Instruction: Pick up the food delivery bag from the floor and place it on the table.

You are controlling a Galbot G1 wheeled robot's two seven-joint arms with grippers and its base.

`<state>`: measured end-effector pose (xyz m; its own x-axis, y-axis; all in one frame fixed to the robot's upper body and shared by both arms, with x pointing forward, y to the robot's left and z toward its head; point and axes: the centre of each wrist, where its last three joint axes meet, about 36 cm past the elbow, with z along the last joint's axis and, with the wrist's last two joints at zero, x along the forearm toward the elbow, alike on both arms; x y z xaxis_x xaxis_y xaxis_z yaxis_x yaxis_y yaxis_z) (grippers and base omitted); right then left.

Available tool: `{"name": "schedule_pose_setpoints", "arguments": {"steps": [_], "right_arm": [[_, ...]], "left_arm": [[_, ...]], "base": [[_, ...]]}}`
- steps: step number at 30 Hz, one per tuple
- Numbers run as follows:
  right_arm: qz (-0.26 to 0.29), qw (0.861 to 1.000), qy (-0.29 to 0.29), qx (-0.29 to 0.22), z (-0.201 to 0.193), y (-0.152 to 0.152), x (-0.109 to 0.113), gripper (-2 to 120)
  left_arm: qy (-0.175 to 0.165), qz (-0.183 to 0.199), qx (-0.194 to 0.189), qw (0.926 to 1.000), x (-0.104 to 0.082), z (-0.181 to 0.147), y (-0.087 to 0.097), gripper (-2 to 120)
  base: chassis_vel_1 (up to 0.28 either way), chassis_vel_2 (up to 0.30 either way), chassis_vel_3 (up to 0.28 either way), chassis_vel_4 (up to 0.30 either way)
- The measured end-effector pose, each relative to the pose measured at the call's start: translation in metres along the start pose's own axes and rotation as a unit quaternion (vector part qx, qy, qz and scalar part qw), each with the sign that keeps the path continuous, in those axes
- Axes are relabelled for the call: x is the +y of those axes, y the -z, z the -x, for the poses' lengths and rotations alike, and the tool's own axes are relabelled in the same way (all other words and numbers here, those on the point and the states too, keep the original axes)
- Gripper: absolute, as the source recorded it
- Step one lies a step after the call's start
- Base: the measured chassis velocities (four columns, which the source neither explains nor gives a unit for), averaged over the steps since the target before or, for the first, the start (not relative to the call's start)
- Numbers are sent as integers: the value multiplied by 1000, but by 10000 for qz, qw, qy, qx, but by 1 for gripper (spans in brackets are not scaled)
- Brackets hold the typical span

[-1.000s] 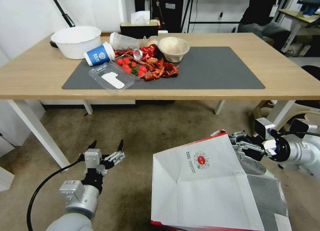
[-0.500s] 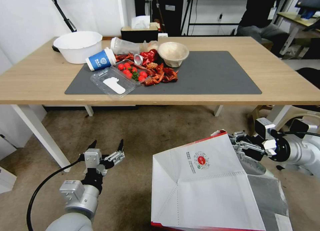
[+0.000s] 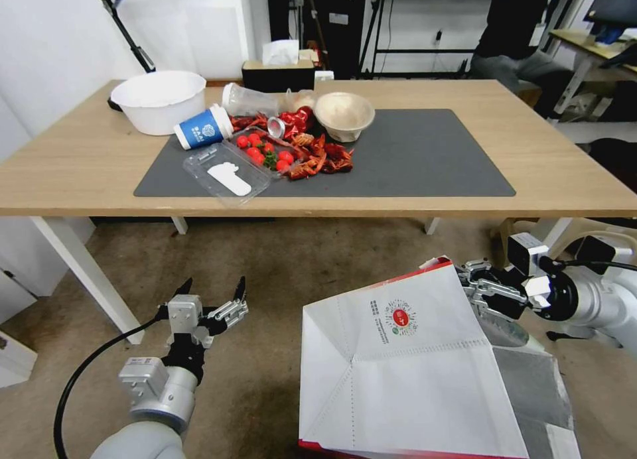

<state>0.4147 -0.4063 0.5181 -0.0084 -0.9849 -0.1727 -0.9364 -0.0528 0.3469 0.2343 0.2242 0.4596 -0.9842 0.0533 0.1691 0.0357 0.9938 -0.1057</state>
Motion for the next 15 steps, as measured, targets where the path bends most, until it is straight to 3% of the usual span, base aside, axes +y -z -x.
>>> {"name": "schedule_pose_setpoints", "arguments": {"steps": [15], "right_arm": [[-8,10000,4,13,1,2,1,0]], "left_arm": [[-1,-10,-7,10000,0,0,0,100]], "base": [[0,0,0,0]]}}
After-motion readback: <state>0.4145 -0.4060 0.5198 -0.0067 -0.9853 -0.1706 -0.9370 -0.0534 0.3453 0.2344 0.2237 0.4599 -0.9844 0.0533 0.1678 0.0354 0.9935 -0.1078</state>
